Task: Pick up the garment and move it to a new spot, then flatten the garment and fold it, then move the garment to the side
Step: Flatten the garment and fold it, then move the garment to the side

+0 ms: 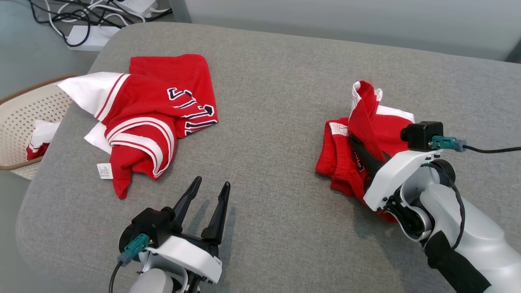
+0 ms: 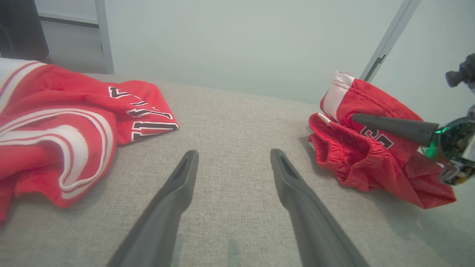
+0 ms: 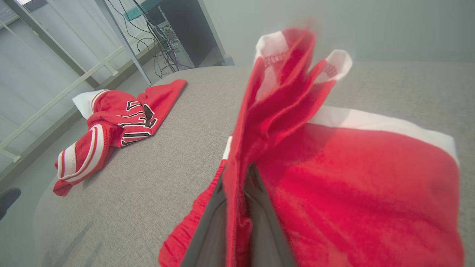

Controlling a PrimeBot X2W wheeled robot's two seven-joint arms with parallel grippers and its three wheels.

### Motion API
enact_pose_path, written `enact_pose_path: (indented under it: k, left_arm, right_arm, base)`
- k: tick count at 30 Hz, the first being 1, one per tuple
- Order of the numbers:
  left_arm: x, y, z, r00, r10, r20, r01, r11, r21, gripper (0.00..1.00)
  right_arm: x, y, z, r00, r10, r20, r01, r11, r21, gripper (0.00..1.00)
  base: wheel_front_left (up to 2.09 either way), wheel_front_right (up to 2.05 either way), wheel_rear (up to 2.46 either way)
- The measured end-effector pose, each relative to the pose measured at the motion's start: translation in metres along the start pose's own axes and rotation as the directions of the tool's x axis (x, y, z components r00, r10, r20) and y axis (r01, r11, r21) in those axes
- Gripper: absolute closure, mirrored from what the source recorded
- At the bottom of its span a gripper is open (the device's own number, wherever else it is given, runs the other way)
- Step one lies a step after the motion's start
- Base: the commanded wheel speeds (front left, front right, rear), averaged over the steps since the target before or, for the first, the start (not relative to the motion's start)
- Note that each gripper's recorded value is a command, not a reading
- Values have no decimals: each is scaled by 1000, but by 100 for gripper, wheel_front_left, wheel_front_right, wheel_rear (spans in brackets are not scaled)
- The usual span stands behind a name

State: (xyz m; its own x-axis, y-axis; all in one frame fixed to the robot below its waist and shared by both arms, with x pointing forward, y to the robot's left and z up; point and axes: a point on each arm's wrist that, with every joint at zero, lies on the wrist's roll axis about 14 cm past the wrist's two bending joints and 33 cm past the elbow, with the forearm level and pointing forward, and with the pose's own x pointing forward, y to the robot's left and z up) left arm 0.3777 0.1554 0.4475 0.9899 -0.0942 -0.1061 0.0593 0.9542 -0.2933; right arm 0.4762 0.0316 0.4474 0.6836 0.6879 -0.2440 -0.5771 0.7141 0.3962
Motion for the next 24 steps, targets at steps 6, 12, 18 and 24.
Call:
enact_pose_path:
  k: [6,12,18,24]
  left_arm:
    - [1,0,2,1000,6,6,-6,1000,0,0]
    - [8,-10,3,1000,-29,12,29,1000,-1,0]
    - [13,-23,5,998,-67,17,67,998,-1,0]
    - [15,-25,3,997,-76,13,76,997,4,0]
  right_arm:
    - [6,12,28,994,37,106,-38,999,6,0]
    - [-14,-7,102,944,-3,330,-2,1000,16,0]
    - [-65,-85,145,864,-214,455,196,977,87,0]
    - [-88,-125,79,867,-372,331,325,926,192,0]
  base:
    - [0,0,0]
    - [0,0,0]
    - [0,0,0]
    - [0,0,0]
